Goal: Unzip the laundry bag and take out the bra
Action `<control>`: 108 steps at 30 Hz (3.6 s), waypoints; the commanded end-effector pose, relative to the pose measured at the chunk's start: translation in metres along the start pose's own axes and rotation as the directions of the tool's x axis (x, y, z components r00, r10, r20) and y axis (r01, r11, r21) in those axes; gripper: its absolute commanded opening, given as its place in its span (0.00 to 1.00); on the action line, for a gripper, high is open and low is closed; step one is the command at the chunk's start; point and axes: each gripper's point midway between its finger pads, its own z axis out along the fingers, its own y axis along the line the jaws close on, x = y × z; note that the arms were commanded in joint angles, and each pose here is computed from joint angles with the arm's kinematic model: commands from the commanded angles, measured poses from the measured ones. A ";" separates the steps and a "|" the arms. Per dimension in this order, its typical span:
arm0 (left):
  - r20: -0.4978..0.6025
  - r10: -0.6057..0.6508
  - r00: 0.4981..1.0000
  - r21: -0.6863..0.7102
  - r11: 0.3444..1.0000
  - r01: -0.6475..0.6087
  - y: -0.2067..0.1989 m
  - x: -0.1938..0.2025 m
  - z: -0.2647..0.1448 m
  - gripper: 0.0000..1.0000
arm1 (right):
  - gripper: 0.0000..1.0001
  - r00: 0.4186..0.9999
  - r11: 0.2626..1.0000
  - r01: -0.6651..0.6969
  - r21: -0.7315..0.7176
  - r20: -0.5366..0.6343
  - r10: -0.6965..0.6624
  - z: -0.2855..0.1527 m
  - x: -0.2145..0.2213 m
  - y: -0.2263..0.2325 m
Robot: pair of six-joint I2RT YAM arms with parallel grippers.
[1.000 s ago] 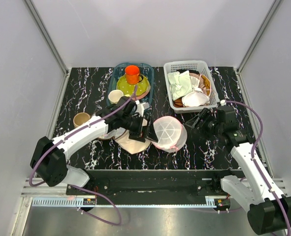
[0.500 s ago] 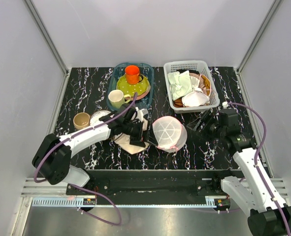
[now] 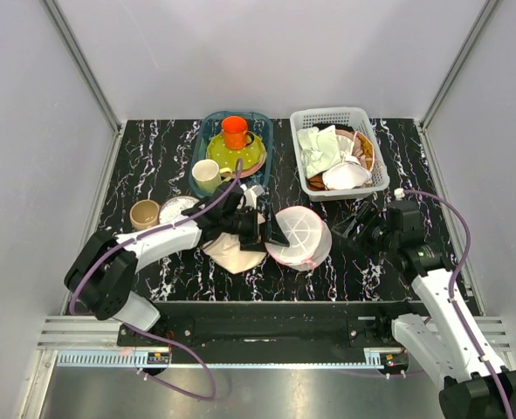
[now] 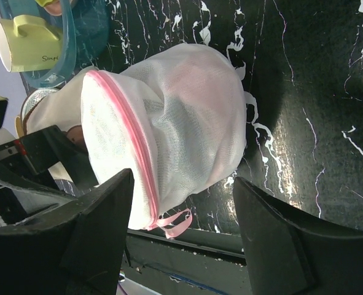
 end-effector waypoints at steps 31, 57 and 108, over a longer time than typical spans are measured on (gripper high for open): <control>0.132 0.219 0.967 -0.170 0.966 -0.196 -0.025 -0.059 -0.023 0.99 | 0.88 0.996 0.981 -0.071 -0.183 -0.065 0.060 0.019 0.017 0.017; 0.236 0.035 0.971 -0.045 0.999 -0.025 -0.017 -0.031 -0.031 0.99 | 0.00 0.965 0.874 -0.242 -0.422 -0.200 0.170 0.043 0.033 0.075; 0.365 -0.208 0.907 -0.055 0.968 0.243 -0.038 -0.089 -0.036 0.00 | 0.49 0.925 0.913 0.277 -0.299 -0.172 -0.337 0.025 0.071 0.121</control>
